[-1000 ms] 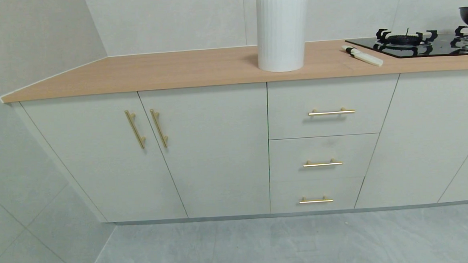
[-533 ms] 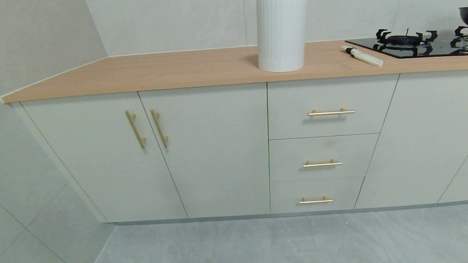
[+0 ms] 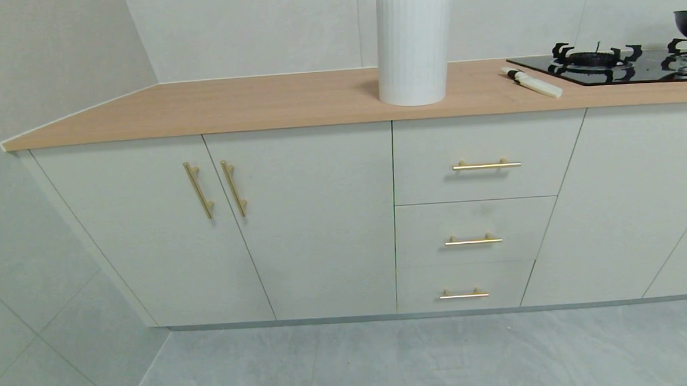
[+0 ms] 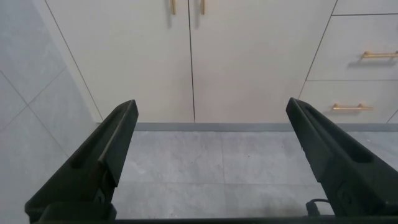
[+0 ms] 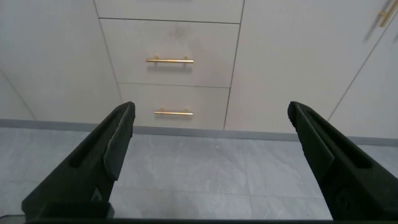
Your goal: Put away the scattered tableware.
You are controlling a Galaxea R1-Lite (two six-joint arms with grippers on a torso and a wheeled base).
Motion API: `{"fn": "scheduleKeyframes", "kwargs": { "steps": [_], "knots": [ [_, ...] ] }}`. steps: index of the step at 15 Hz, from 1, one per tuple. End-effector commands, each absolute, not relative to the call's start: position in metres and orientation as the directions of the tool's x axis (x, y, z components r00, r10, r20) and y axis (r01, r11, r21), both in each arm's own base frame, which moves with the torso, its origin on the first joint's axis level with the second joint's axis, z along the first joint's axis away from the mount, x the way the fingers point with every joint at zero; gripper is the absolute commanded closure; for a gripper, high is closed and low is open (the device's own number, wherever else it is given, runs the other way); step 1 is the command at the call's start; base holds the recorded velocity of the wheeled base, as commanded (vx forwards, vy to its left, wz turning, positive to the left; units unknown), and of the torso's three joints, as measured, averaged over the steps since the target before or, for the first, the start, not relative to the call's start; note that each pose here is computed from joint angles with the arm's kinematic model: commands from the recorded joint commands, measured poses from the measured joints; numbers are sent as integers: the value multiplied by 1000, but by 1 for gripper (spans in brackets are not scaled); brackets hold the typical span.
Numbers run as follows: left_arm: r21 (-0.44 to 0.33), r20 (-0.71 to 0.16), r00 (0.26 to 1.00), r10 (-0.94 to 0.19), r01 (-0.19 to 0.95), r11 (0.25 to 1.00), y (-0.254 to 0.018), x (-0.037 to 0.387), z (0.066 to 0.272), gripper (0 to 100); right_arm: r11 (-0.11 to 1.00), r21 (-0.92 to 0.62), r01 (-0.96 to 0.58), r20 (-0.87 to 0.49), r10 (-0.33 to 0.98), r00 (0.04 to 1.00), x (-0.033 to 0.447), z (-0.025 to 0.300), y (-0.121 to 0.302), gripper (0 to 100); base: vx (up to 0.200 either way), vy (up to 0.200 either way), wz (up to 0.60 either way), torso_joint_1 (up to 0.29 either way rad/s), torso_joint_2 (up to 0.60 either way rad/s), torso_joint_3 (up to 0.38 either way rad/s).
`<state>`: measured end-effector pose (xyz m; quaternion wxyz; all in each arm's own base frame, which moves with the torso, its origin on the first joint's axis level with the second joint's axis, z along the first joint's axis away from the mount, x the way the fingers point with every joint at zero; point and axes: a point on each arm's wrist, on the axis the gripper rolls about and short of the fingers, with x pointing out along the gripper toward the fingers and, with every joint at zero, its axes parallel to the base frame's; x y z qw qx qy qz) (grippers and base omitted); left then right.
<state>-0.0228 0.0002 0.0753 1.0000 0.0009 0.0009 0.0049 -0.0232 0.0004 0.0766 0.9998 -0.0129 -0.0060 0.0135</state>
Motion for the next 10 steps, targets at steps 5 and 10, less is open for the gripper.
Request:
{"fn": "scheduleKeyframes", "kwargs": {
  "steps": [5, 10],
  "knots": [
    [3, -2, 1000, 11, -11, 1000, 0, -23, 75, 0, 999, -20, -34, 2, 34, 999, -23, 76, 1, 0, 0, 0, 0, 0, 0, 0],
    [5, -2, 1000, 11, -11, 1000, 0, -23, 75, 0, 999, -17, -35, 3, 35, 999, -23, 76, 1, 0, 0, 0, 0, 0, 0, 0]
  ]
}}
